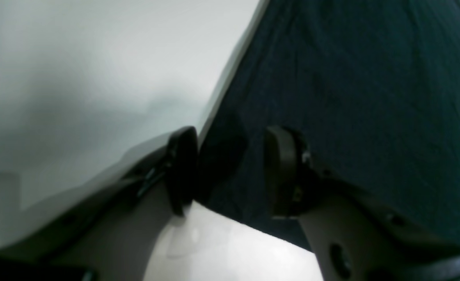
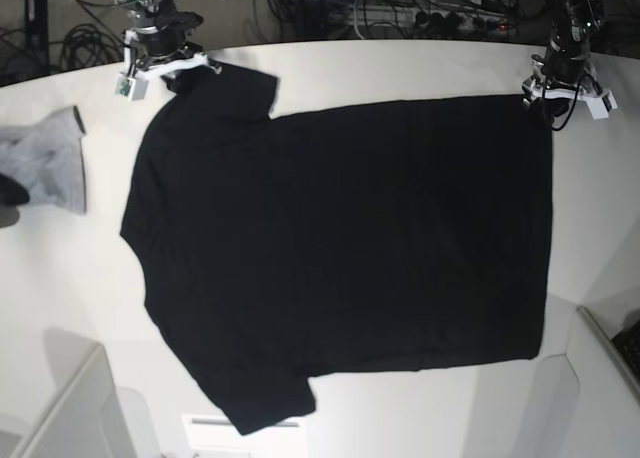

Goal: Fold the T-shirt properly
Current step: 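Pull the gripped shoulder edges apart to straighten the shirt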

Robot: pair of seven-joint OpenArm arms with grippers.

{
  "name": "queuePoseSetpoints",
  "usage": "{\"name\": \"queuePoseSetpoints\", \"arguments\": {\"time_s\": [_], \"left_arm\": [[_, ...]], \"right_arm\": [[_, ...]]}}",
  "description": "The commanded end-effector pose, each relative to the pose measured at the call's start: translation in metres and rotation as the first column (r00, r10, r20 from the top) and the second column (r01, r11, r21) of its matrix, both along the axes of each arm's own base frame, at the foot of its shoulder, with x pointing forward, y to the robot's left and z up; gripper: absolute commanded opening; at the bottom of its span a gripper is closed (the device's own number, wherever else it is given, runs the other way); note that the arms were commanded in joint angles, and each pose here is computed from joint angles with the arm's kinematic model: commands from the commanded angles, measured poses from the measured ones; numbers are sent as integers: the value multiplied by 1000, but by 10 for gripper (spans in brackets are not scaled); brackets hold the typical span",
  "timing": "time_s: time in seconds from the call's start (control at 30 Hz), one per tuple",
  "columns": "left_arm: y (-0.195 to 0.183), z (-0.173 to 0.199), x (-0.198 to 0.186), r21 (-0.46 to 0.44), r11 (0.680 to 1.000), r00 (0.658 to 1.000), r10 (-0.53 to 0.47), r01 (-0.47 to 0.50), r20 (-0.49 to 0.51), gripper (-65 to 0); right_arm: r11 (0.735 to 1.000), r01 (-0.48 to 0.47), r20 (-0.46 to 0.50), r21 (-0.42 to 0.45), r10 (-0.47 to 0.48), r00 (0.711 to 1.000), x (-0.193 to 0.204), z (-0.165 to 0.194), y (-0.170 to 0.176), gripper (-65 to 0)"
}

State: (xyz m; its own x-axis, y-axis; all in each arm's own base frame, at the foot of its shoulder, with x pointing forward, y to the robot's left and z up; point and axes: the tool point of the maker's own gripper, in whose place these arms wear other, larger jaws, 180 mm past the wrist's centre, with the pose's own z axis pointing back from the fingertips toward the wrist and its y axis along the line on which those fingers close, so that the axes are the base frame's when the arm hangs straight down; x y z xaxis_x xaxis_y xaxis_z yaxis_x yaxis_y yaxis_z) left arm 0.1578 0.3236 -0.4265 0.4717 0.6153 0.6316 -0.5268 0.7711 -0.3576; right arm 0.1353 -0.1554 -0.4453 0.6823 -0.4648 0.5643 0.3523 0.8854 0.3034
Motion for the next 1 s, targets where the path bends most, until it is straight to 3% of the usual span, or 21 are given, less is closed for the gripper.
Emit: {"name": "queuePoseSetpoints", "arguments": {"time_s": [0.0,0.07,0.2,0.6,0.8,0.97], "left_arm": [[-6,-10,-11,-28,1000,998,-16,15,-66,-380],[-6,-10,-11,-27,1000,998,-17,15,-66,-408],[-5,-9,-11,-23,1000,998,-19,18,-67,-650],[13,-1,-12,23,999,997,-24,26,-74,-650],[44,10,-21,131,991,995,20,-7,-93,-650],[55,14,-25,149,988,995,48,-35,-88,-650]], "right_arm": [[1000,-14,-85,14,15,996,-18,-11,4,-650],[1000,-14,-83,14,15,996,-17,-11,4,-650],[1000,-14,-82,14,15,997,-17,-10,4,-650],[1000,-16,-79,12,17,997,-17,-9,4,-650],[1000,-26,-64,8,26,998,-19,1,6,-650],[988,-145,-25,57,147,989,-15,12,41,-650]]}}
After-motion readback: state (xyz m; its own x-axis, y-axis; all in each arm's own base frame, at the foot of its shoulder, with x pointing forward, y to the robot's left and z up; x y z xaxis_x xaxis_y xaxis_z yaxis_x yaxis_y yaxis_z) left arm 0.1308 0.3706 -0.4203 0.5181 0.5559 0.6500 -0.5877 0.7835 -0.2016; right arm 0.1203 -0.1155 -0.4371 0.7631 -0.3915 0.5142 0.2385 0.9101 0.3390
